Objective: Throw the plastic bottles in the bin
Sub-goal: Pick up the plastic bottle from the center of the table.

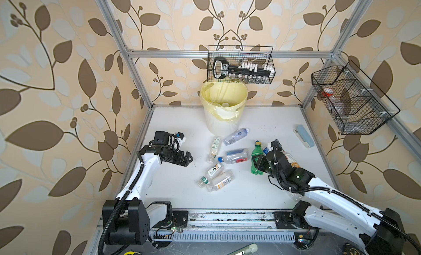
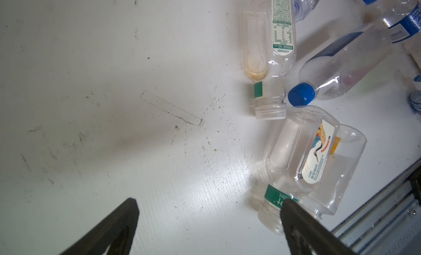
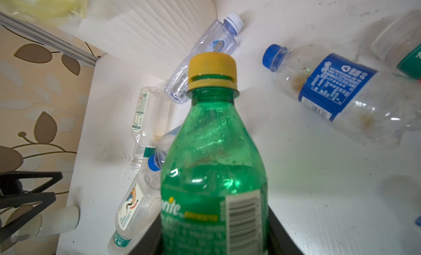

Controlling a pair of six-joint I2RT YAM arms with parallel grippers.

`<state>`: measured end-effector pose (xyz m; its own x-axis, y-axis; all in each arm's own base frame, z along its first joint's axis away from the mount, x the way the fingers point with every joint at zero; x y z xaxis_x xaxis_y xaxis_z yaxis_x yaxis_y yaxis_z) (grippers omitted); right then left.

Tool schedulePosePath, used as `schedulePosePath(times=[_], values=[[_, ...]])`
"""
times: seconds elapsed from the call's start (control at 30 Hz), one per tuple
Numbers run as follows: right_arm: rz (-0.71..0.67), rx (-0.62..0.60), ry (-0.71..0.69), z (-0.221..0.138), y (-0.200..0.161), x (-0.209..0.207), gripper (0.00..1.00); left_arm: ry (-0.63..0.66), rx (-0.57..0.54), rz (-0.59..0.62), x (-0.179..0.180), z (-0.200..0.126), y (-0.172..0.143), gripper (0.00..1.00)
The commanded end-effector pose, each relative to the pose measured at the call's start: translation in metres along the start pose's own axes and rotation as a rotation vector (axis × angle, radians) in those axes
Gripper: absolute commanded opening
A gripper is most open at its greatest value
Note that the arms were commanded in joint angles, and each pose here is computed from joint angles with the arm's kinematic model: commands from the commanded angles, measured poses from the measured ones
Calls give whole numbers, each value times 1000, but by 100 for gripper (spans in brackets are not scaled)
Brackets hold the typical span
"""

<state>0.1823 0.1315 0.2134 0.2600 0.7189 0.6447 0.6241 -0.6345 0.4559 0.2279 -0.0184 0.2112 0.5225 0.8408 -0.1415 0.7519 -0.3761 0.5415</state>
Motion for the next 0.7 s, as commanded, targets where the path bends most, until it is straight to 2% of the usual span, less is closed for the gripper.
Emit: schedulePosePath(times=[0.0, 0.67], values=[[-31, -5, 58, -10, 8, 17, 47, -13, -36, -5, 0, -11, 8, 99], [-72, -58, 283, -35, 66, 108, 45, -32, -67, -26, 1, -18, 7, 99]])
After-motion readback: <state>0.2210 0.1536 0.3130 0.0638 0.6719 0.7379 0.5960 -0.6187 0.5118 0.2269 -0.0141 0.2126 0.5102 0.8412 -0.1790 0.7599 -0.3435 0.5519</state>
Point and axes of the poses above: each gripper's point midway between its finger pads, its own z axis out along the fingers, its own x axis along the line the jaws close on, y = z × x, the point moved 10 cm from there along -z, back along the fingers, and after that the axes turned 14 degrees about z, right-handed, at the moved point
